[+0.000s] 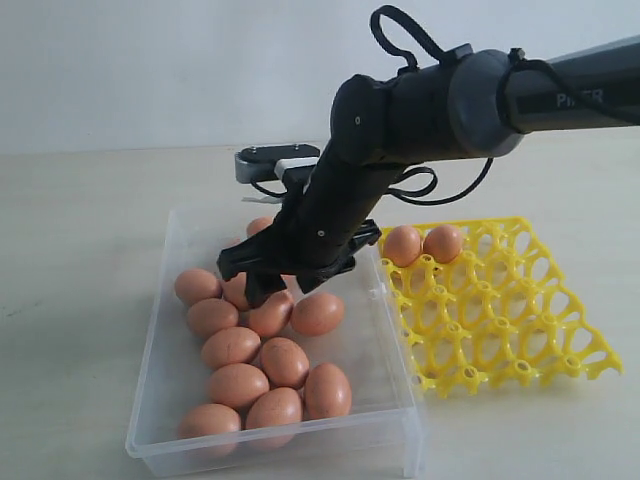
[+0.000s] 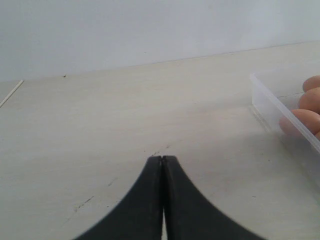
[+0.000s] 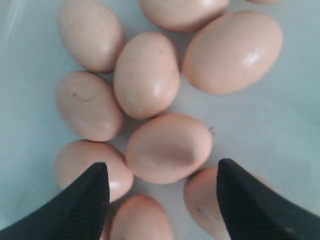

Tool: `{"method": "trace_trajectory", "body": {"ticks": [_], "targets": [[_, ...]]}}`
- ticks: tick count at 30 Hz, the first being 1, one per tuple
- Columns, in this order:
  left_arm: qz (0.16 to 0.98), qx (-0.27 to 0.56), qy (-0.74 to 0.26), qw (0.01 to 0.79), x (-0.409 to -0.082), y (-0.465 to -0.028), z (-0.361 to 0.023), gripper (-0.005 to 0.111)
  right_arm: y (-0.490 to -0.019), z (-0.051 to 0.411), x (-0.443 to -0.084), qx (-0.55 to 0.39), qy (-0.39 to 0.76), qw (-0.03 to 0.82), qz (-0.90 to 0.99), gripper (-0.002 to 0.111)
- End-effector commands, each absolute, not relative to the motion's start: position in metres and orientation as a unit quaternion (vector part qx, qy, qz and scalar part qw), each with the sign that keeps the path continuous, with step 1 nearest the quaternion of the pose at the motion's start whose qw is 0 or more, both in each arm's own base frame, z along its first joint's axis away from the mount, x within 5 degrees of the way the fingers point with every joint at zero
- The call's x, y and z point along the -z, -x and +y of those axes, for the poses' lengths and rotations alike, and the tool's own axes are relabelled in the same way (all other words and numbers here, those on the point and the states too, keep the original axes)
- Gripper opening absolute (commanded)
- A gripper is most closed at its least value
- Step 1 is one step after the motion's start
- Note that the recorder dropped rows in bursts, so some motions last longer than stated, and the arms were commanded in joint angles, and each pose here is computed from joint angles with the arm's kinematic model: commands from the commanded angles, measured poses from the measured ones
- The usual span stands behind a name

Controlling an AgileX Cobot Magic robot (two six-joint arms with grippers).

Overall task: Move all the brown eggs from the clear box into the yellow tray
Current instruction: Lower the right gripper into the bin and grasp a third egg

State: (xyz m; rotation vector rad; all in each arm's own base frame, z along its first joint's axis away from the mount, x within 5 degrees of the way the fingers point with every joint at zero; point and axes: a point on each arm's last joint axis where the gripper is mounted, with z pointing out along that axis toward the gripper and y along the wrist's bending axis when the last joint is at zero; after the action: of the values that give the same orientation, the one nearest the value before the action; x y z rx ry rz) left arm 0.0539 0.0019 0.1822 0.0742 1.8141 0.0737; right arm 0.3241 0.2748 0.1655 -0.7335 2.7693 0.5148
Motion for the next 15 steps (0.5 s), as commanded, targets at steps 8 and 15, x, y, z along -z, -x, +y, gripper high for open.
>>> {"method": "trace_trajectory", "body": {"ticks": [8, 15], "targets": [[0.782, -0.030, -0.031, 0.622, -0.185, -0.054, 0.002, 0.000, -0.319, 0.295, -0.157, -0.221, 0.234, 0.116, 0.940, 0.061], [0.782, -0.030, -0.031, 0.622, -0.185, -0.054, 0.002, 0.000, -0.328, 0.284, -0.145, -0.198, 0.221, 0.106, 0.949, 0.061]]}}
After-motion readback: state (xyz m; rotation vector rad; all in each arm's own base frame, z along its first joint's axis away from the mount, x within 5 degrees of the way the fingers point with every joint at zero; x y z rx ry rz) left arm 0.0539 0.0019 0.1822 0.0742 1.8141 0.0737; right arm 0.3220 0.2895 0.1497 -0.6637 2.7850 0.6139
